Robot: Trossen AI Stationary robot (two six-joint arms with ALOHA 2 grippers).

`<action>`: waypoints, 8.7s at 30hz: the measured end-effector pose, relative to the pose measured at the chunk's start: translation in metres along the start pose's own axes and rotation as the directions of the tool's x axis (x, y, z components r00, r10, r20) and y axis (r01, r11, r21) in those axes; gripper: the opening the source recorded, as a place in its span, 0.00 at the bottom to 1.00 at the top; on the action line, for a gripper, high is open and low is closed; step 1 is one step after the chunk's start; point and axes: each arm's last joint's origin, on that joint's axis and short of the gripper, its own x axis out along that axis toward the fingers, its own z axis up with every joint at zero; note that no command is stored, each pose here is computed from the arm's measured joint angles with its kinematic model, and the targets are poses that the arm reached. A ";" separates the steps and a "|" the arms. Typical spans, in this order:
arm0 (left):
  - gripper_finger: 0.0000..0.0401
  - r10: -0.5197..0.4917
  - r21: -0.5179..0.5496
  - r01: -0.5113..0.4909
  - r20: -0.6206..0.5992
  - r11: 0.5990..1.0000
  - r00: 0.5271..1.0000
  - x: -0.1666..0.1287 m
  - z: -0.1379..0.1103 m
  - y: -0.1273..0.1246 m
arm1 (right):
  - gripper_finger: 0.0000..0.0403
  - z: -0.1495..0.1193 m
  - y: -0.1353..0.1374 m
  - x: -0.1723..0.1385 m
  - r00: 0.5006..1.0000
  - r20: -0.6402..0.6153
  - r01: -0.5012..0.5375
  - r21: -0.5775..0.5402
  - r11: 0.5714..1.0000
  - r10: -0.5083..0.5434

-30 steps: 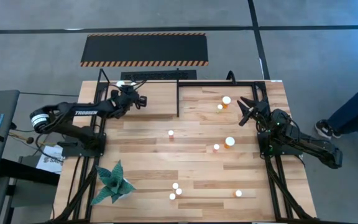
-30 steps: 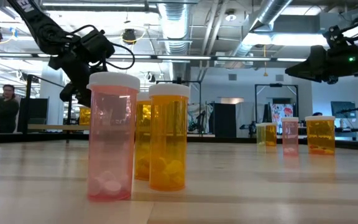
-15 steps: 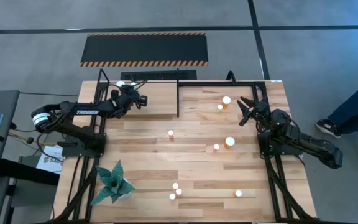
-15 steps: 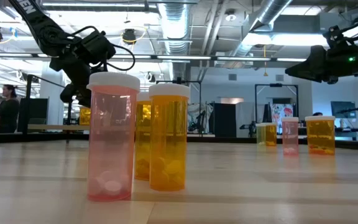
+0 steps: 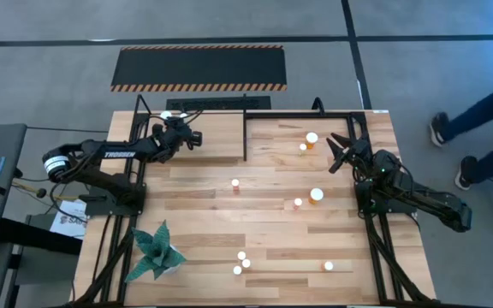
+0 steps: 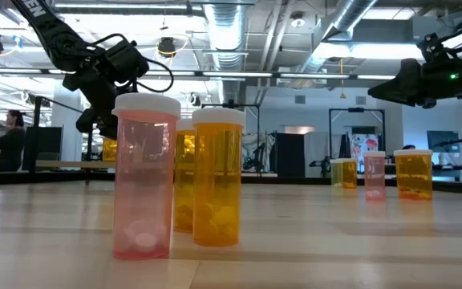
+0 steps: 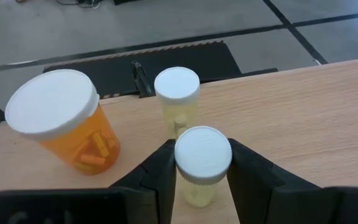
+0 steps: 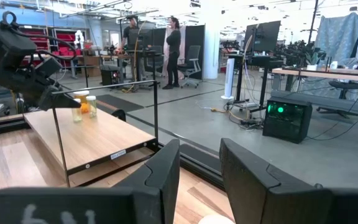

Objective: Pick and place medicine bottles onto shelf by color
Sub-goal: Put the bottom yellow pill bottle aligned with the other yellow pill bottle on the shelf, then put the top small orange pill bottle on the shelf

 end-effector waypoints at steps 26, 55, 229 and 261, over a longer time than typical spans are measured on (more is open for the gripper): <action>0.51 -0.121 0.006 0.121 0.108 0.993 0.987 -0.033 0.022 0.005 | 0.34 0.000 0.000 0.000 1.000 0.000 0.000 0.000 1.000 0.000; 0.51 -0.829 0.426 0.737 0.059 0.525 0.556 -0.148 -0.032 -0.082 | 0.34 0.000 0.000 0.000 1.000 0.000 0.000 0.000 1.000 0.000; 0.27 -0.808 0.551 0.816 -0.553 -0.174 0.202 -0.153 -0.032 -0.164 | 0.35 0.000 0.000 0.000 1.000 0.000 0.000 0.000 1.000 0.000; 0.27 -0.471 0.393 0.475 -0.113 0.787 0.875 -0.064 0.029 -0.068 | 0.34 0.000 0.000 0.000 1.000 0.000 0.000 0.000 1.000 0.000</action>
